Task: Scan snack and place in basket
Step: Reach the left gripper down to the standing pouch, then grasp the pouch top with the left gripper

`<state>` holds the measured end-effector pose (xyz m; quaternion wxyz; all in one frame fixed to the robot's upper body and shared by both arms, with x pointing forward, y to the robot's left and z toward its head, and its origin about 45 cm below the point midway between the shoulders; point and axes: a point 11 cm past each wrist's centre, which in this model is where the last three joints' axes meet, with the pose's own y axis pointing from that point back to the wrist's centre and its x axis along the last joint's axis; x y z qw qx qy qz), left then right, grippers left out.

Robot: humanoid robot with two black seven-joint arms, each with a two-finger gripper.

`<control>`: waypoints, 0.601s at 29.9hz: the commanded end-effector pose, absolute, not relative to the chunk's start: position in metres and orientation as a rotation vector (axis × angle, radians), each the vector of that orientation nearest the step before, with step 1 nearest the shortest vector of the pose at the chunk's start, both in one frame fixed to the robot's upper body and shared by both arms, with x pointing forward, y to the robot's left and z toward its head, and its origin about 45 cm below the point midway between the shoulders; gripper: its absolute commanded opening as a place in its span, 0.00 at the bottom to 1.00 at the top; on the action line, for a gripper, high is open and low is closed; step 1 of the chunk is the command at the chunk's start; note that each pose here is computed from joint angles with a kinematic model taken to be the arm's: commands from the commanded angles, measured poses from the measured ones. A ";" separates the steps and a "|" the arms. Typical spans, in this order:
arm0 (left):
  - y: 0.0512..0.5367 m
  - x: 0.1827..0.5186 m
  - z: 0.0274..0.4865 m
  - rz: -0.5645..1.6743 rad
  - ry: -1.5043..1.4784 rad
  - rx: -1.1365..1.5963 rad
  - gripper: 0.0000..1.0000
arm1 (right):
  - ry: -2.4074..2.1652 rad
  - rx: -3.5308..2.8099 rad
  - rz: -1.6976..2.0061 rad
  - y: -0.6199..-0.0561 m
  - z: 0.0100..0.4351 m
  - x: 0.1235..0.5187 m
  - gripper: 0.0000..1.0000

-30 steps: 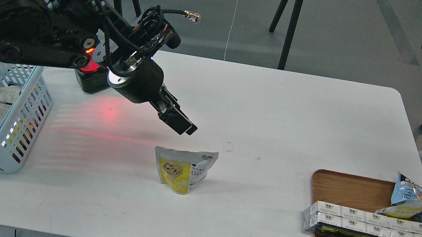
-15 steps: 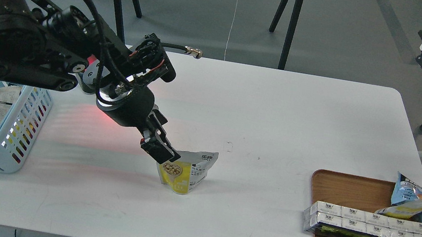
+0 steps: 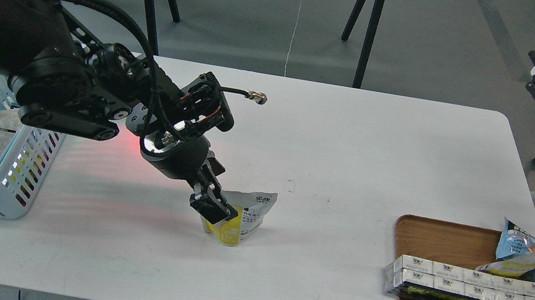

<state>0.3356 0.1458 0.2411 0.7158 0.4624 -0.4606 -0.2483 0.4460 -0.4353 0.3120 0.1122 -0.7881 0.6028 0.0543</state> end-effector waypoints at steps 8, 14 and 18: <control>0.140 0.331 0.235 -0.562 -1.032 0.998 0.44 | 1.789 -2.310 0.173 -0.439 0.305 0.443 0.99; 0.141 0.329 0.231 -0.553 -1.024 0.986 0.00 | 1.803 -2.309 0.190 -0.442 0.298 0.440 0.98; 0.141 0.329 0.231 -0.537 -1.028 0.978 0.00 | 1.811 -2.309 0.199 -0.444 0.294 0.437 0.98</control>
